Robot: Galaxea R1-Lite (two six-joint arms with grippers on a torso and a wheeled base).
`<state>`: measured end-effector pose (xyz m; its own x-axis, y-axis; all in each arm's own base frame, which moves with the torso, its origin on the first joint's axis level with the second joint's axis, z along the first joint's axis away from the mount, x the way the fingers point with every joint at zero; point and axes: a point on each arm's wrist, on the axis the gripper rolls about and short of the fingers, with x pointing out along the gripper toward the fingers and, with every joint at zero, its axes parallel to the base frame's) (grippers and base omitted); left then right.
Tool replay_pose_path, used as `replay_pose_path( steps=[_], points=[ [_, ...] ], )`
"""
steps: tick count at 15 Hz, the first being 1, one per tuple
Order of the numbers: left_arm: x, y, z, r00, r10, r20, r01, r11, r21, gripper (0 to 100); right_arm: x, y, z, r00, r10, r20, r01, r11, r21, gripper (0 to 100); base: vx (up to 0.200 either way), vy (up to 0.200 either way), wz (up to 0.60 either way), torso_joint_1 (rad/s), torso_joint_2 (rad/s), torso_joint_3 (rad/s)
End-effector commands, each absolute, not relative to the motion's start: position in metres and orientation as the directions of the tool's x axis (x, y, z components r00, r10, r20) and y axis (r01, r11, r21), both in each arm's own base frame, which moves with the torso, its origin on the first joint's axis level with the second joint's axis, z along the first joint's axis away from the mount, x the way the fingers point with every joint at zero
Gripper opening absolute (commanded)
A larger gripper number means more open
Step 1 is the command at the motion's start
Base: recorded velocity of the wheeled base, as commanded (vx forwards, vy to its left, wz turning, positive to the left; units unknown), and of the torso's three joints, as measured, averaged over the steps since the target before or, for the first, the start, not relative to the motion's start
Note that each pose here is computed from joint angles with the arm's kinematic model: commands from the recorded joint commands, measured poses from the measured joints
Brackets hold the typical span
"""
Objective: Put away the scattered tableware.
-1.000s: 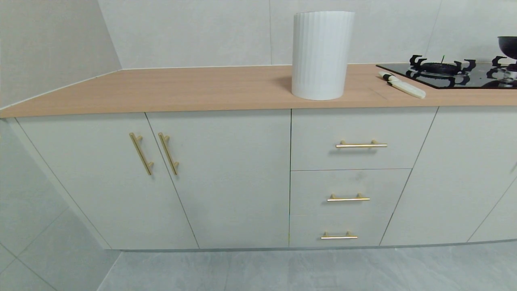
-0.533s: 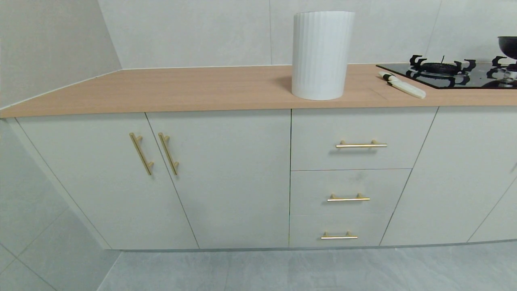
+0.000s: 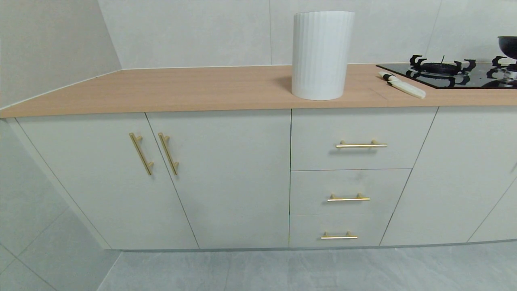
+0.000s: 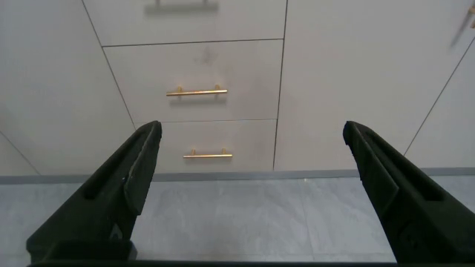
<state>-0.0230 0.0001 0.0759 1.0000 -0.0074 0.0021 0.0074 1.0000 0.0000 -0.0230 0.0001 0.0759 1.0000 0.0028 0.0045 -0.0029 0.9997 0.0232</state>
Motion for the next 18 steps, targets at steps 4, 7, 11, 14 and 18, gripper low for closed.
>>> replay_pose_path(
  steps=[4, 7, 11, 14, 18],
  points=[
    [-0.0229, 0.0001, 0.0759, 1.0, -0.008, 0.002, 0.008, 1.0, 0.0, 100, -0.0228, 0.0001, 0.0759, 1.0, 0.003, 0.0, -0.003, 1.0, 0.023, 100, 0.05, 0.0, 0.0, 0.001, 0.0, 0.001],
    [-0.0229, 0.0001, 0.0759, 1.0, -0.008, 0.002, 0.008, 1.0, 0.0, 100, -0.0229, 0.0001, 0.0759, 1.0, 0.005, 0.002, -0.005, 1.0, 0.023, 100, 0.2, 0.0, 0.0, 0.002, 0.0, 0.004],
    [-0.0229, 0.0001, 0.0759, 1.0, -0.008, 0.002, 0.008, 1.0, 0.0, 100, -0.0228, 0.0001, 0.0759, 1.0, 0.005, 0.0, -0.005, 1.0, 0.023, 100, 0.2, 0.0, 0.0, 0.005, 0.0, 0.002],
    [-0.0229, 0.0001, 0.0759, 1.0, -0.008, 0.002, 0.008, 1.0, 0.0, 100, -0.0229, 0.0001, 0.0759, 1.0, 0.005, 0.002, -0.005, 1.0, 0.023, 100, 0.2, 0.0, 0.0, 0.004, 0.0, -0.001],
    [-0.0229, 0.0001, 0.0759, 1.0, -0.008, 0.002, 0.008, 1.0, 0.0, 100, -0.0228, 0.0001, 0.0759, 1.0, 0.005, 0.0, -0.005, 1.0, 0.023, 100, 0.2, 0.0, 0.0, 0.002, 0.0, 0.005]
  ],
)
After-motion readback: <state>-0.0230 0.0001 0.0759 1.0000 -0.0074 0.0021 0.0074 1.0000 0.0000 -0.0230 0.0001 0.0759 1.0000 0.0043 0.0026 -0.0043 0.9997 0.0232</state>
